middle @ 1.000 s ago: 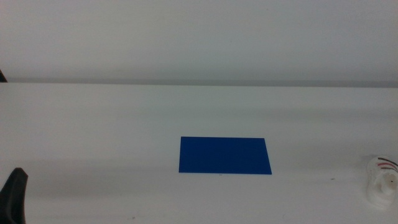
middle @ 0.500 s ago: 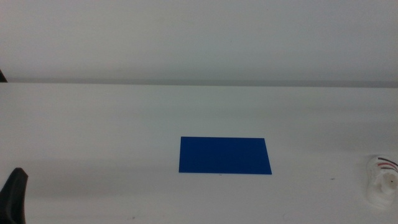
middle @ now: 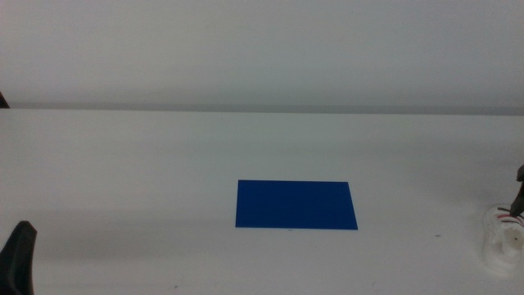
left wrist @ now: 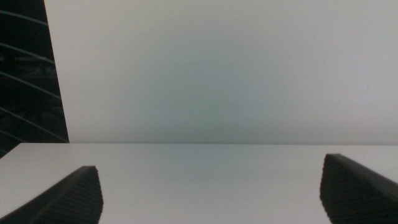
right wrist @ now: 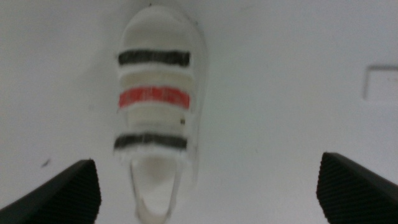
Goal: Use one arm to grab the shoe from the table and place it on the mat.
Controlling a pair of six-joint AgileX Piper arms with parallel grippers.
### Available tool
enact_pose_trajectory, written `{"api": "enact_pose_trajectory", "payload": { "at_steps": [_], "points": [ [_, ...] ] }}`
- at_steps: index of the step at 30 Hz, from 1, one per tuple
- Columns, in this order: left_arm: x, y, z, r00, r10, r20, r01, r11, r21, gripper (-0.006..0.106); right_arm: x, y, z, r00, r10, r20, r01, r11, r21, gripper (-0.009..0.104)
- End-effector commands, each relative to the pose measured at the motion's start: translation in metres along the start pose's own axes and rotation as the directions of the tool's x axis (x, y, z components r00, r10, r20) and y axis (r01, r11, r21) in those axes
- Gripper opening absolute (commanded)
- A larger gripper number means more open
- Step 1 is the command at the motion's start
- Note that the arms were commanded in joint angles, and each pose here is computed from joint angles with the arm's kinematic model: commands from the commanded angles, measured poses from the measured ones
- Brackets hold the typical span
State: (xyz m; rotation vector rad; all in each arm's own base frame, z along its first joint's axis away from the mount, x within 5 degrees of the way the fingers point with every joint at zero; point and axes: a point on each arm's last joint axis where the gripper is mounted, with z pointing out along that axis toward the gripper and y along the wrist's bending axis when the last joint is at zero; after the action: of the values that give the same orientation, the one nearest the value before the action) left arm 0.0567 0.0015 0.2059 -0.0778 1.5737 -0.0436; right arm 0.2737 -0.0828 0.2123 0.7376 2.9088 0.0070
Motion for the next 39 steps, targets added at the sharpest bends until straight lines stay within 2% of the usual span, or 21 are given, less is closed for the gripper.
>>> {"api": "enact_pose_trajectory", "payload": {
  "at_steps": [1,10,16,23,32,34,35,38,39],
  "points": [
    [0.011,0.001,-0.001,1.000,-0.006,0.010,0.006,1.000,0.006,0.094,-0.007,0.001,0.008,1.000,0.004,0.019,-0.004,1.000,-0.006,0.093],
    [0.011,0.001,-0.001,1.000,-0.006,0.010,0.006,1.000,0.006,0.094,-0.016,0.009,0.026,0.999,0.002,0.054,0.000,1.000,-0.028,0.093],
    [0.011,0.001,-0.001,1.000,-0.006,0.010,0.006,1.000,0.006,0.094,-0.011,0.028,0.034,0.998,-0.065,0.023,0.066,0.998,-0.025,0.084],
    [0.011,0.001,-0.001,1.000,-0.006,0.010,0.006,1.000,0.006,0.094,-0.012,0.028,0.037,0.999,-0.044,0.023,0.044,0.999,-0.025,0.081],
    [0.011,0.001,-0.001,1.000,-0.006,0.010,0.006,1.000,0.006,0.094,-0.011,0.028,0.057,0.997,-0.044,-0.056,0.044,0.999,-0.004,0.074],
    [0.011,0.001,-0.001,1.000,-0.006,0.010,0.006,1.000,0.006,0.094,-0.011,0.027,0.060,0.997,-0.055,-0.061,0.055,0.998,0.010,0.064],
    [0.011,0.001,-0.001,1.000,-0.006,0.010,0.006,1.000,0.006,0.094,-0.011,0.026,0.060,0.997,-0.049,-0.059,0.050,0.999,0.014,0.052],
    [0.011,0.001,-0.001,1.000,-0.006,0.010,0.006,1.000,0.006,0.094,-0.010,0.028,0.059,0.997,-0.050,-0.066,0.051,0.999,0.015,0.005],
    [0.011,0.001,-0.001,1.000,-0.006,0.010,0.006,1.000,0.006,0.094,-0.010,0.030,0.056,0.995,-0.064,-0.072,0.066,0.998,0.021,-0.001]
  ]
}}
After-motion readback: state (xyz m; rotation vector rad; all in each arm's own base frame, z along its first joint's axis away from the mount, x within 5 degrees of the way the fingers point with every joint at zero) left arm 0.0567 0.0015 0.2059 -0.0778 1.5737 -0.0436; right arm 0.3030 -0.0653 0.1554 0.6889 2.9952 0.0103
